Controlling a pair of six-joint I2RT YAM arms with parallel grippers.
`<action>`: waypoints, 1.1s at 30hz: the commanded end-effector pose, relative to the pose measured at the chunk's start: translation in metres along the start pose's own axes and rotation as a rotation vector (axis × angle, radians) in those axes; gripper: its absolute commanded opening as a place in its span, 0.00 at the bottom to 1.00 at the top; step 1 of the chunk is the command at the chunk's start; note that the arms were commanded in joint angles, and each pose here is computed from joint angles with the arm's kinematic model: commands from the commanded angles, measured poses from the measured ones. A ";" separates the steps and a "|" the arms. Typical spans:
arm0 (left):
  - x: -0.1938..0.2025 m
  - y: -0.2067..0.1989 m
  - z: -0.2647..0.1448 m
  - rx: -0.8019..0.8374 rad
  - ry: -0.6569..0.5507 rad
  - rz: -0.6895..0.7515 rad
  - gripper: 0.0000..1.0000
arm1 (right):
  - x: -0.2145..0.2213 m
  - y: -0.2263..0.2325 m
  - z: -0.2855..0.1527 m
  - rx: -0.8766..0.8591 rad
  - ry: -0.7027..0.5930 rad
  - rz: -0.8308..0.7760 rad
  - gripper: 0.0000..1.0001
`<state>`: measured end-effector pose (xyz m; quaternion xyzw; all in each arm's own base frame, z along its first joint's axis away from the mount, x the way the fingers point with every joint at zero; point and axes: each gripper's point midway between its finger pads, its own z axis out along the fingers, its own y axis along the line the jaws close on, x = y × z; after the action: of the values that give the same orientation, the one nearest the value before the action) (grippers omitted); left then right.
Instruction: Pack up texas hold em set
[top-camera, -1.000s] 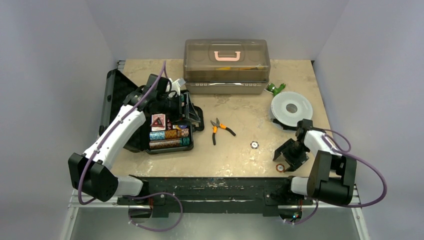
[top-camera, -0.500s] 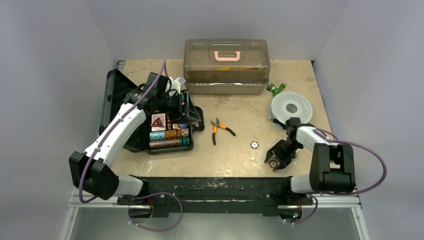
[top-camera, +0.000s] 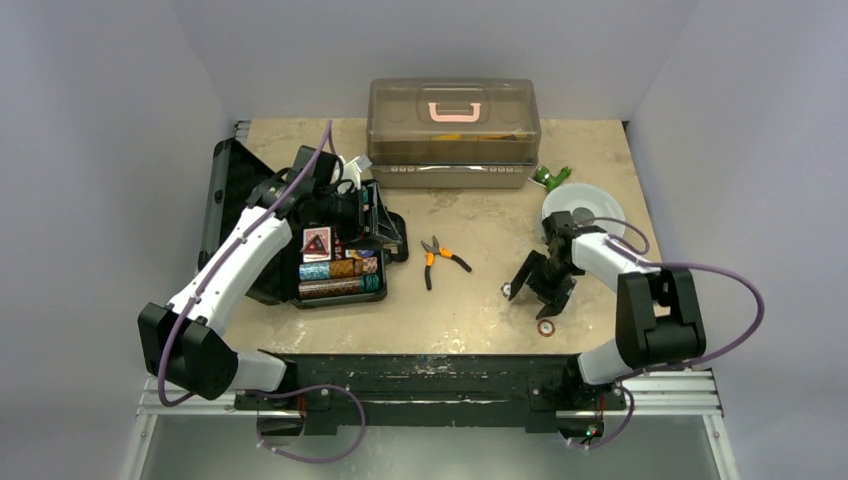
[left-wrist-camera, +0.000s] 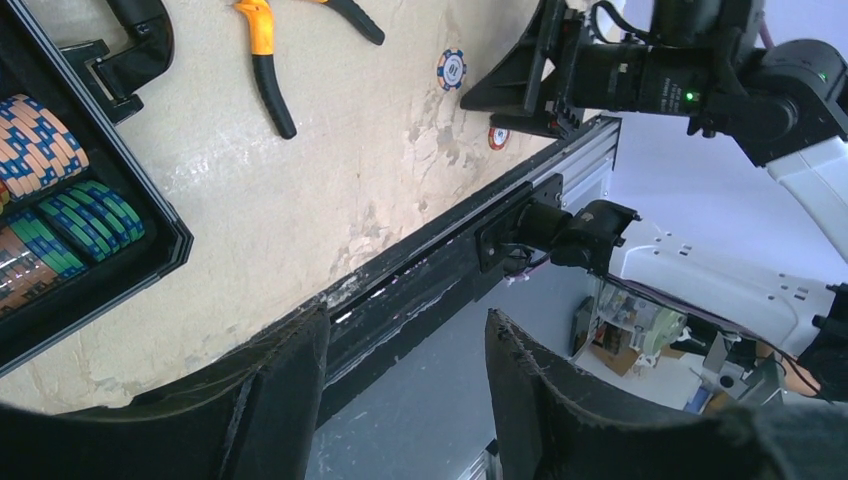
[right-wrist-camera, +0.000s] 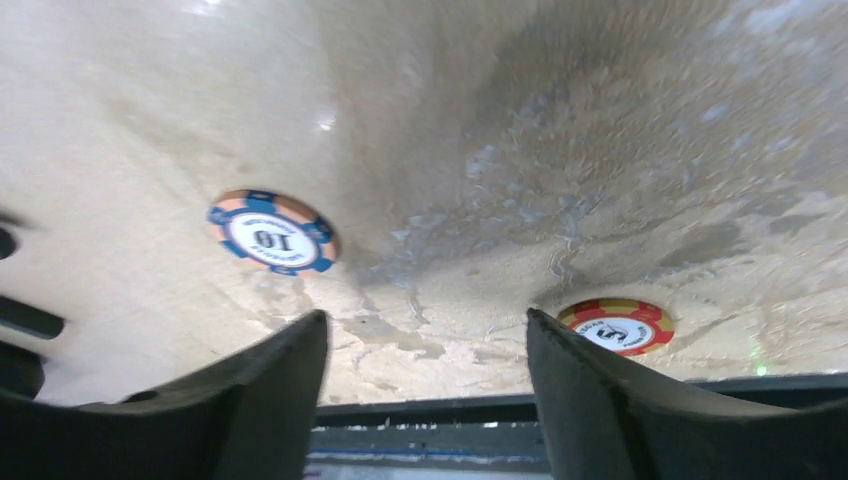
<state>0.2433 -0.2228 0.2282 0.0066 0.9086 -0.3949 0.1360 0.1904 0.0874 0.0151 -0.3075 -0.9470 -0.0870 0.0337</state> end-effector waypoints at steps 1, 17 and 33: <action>-0.003 -0.008 -0.006 0.029 -0.029 -0.003 0.57 | -0.018 -0.007 -0.015 -0.006 -0.158 -0.038 0.74; 0.000 -0.016 -0.009 0.057 -0.030 -0.033 0.57 | -0.021 -0.052 -0.002 -0.042 -0.171 0.131 0.73; 0.010 -0.018 -0.006 0.069 -0.017 -0.028 0.57 | 0.004 -0.064 -0.003 0.012 -0.111 0.134 0.74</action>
<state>0.2328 -0.2272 0.2321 -0.0165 0.9036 -0.4090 0.1263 0.1709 0.0353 0.0154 -0.3721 -0.9235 -0.0797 -0.0486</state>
